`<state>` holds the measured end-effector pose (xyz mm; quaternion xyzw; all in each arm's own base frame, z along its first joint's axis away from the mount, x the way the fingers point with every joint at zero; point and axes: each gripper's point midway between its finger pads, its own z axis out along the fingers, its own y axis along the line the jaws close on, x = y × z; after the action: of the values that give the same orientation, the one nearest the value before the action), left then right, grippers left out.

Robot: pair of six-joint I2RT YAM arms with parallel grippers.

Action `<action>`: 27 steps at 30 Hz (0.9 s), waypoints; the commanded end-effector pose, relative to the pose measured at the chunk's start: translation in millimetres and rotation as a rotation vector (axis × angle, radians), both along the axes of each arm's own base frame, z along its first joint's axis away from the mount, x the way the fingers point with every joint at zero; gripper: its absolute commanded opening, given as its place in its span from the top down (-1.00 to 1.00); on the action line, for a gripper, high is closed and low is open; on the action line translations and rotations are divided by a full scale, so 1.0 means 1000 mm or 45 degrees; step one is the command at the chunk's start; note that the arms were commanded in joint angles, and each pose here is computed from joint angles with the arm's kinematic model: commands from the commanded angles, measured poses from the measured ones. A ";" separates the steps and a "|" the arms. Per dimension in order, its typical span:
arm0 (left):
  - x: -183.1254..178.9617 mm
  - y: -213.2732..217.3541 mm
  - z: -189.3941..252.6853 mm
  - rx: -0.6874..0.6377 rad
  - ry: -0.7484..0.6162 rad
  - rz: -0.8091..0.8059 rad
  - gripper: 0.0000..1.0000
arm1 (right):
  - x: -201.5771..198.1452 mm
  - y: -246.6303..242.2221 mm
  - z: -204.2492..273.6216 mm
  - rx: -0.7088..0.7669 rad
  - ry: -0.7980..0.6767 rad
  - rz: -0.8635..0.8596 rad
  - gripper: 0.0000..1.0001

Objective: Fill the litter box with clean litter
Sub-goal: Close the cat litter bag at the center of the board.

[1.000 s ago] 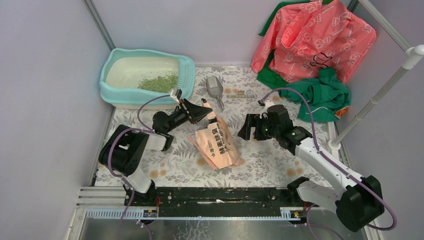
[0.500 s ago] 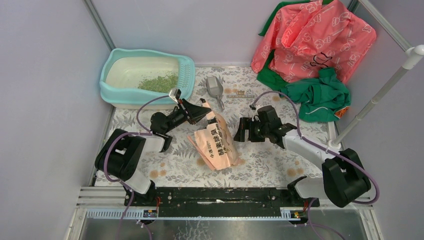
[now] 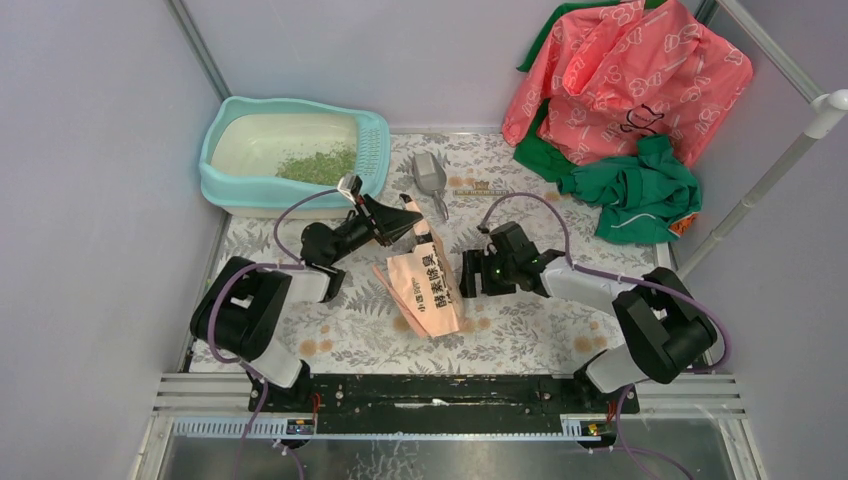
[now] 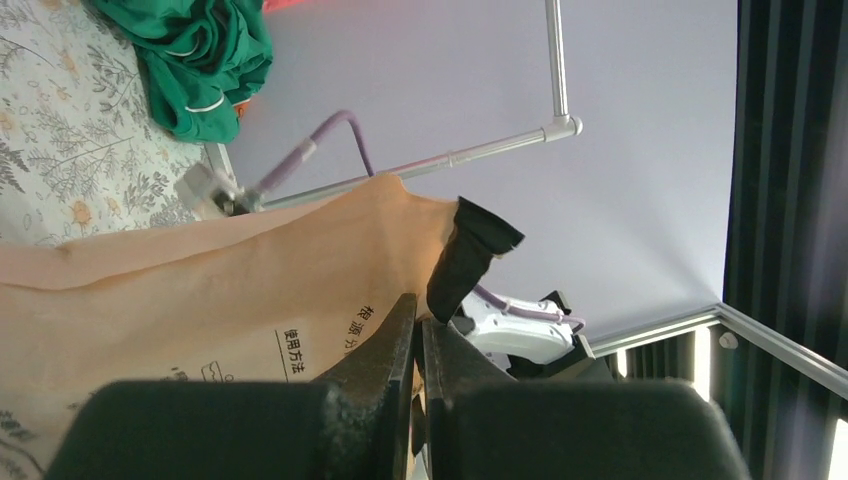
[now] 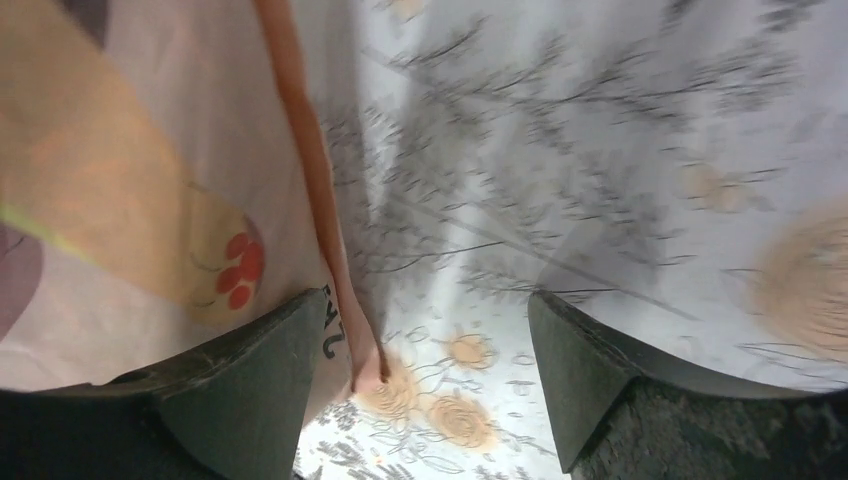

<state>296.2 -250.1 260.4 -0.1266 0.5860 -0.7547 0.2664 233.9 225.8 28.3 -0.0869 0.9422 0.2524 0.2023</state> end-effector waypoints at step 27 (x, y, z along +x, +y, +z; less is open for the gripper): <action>0.063 -0.032 -0.058 0.030 0.023 -0.166 0.57 | -0.015 -0.006 0.042 0.111 -0.130 -0.076 -0.72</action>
<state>365.5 -285.3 202.2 -0.1205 0.6123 -0.7561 0.1971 182.6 250.5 63.9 -0.1175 0.9168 0.3166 0.2132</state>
